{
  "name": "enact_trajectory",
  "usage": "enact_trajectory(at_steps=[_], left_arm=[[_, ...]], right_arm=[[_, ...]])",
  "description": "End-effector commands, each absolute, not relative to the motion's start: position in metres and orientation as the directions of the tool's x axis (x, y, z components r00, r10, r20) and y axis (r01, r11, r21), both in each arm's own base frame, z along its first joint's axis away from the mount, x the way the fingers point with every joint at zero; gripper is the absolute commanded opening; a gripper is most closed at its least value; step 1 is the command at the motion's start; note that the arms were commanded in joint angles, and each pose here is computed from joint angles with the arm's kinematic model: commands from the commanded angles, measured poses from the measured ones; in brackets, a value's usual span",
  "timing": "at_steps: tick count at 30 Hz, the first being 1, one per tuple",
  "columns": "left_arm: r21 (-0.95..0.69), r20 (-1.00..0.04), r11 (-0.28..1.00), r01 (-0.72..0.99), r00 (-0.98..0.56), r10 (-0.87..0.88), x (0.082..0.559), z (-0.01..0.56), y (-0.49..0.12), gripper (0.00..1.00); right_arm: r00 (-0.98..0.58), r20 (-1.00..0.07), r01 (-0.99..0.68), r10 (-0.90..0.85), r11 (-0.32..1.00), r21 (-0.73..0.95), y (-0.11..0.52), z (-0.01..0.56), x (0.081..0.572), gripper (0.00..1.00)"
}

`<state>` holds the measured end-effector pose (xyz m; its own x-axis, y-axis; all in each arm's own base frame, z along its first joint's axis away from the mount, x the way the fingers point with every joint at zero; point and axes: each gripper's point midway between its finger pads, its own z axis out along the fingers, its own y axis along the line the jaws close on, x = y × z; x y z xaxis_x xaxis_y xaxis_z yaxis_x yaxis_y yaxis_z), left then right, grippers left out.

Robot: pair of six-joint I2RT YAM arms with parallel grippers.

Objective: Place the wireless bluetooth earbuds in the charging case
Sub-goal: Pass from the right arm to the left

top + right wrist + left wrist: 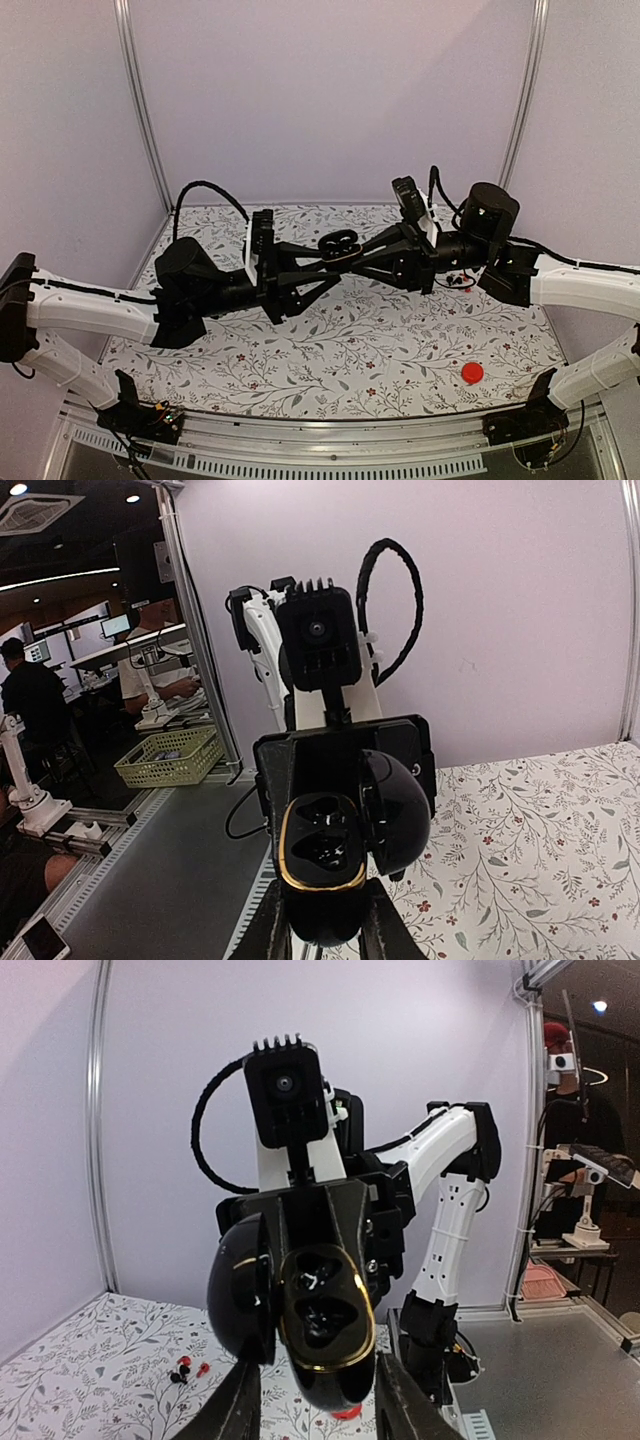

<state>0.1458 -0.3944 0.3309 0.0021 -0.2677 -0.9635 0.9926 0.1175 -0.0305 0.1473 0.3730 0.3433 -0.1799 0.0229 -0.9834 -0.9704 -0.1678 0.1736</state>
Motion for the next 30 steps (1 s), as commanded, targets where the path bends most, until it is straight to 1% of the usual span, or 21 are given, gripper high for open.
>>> enact_trajectory(at_steps=[1, 7, 11, 17, 22, 27, 28, 30], left_arm=[[-0.030, -0.955, 0.113, 0.993, 0.005, -0.296, 0.1433, 0.3395, -0.3968, 0.38], [-0.037, -0.952, 0.117, 0.992, 0.000, -0.307, 0.1440, 0.3409, -0.3965, 0.33], [-0.042, -0.950, 0.120, 0.992, -0.002, -0.313, 0.1449, 0.3419, -0.3960, 0.36], [-0.051, -0.947, 0.118, 0.992, -0.011, -0.320, 0.1454, 0.3427, -0.3966, 0.36], [-0.066, -0.944, 0.116, 0.991, -0.024, -0.330, 0.1456, 0.3422, -0.3961, 0.33], [-0.078, -0.940, 0.114, 0.990, -0.034, -0.340, 0.1465, 0.3418, -0.3960, 0.27], [-0.078, -0.940, 0.113, 0.991, -0.035, -0.340, 0.1463, 0.3418, -0.3961, 0.25], [-0.076, -0.939, 0.116, 0.990, -0.032, -0.342, 0.1463, 0.3417, -0.3951, 0.23]], right_arm=[[-0.164, -0.986, -0.975, 0.039, -0.160, 0.156, 0.3750, 0.3509, 0.1514, 0.00], [-0.169, -0.985, -0.974, 0.036, -0.157, 0.161, 0.3752, 0.3495, 0.1516, 0.00], [-0.171, -0.985, -0.974, 0.034, -0.154, 0.164, 0.3757, 0.3475, 0.1521, 0.00], [-0.173, -0.984, -0.975, 0.033, -0.146, 0.167, 0.3761, 0.3462, 0.1533, 0.00], [-0.173, -0.984, -0.977, 0.036, -0.130, 0.167, 0.3756, 0.3457, 0.1552, 0.00], [-0.174, -0.984, -0.977, 0.037, -0.129, 0.168, 0.3753, 0.3462, 0.1550, 0.00], [-0.176, -0.984, -0.977, 0.037, -0.126, 0.170, 0.3751, 0.3460, 0.1552, 0.02], [-0.180, -0.983, -0.977, 0.036, -0.119, 0.175, 0.3748, 0.3456, 0.1559, 0.15]])
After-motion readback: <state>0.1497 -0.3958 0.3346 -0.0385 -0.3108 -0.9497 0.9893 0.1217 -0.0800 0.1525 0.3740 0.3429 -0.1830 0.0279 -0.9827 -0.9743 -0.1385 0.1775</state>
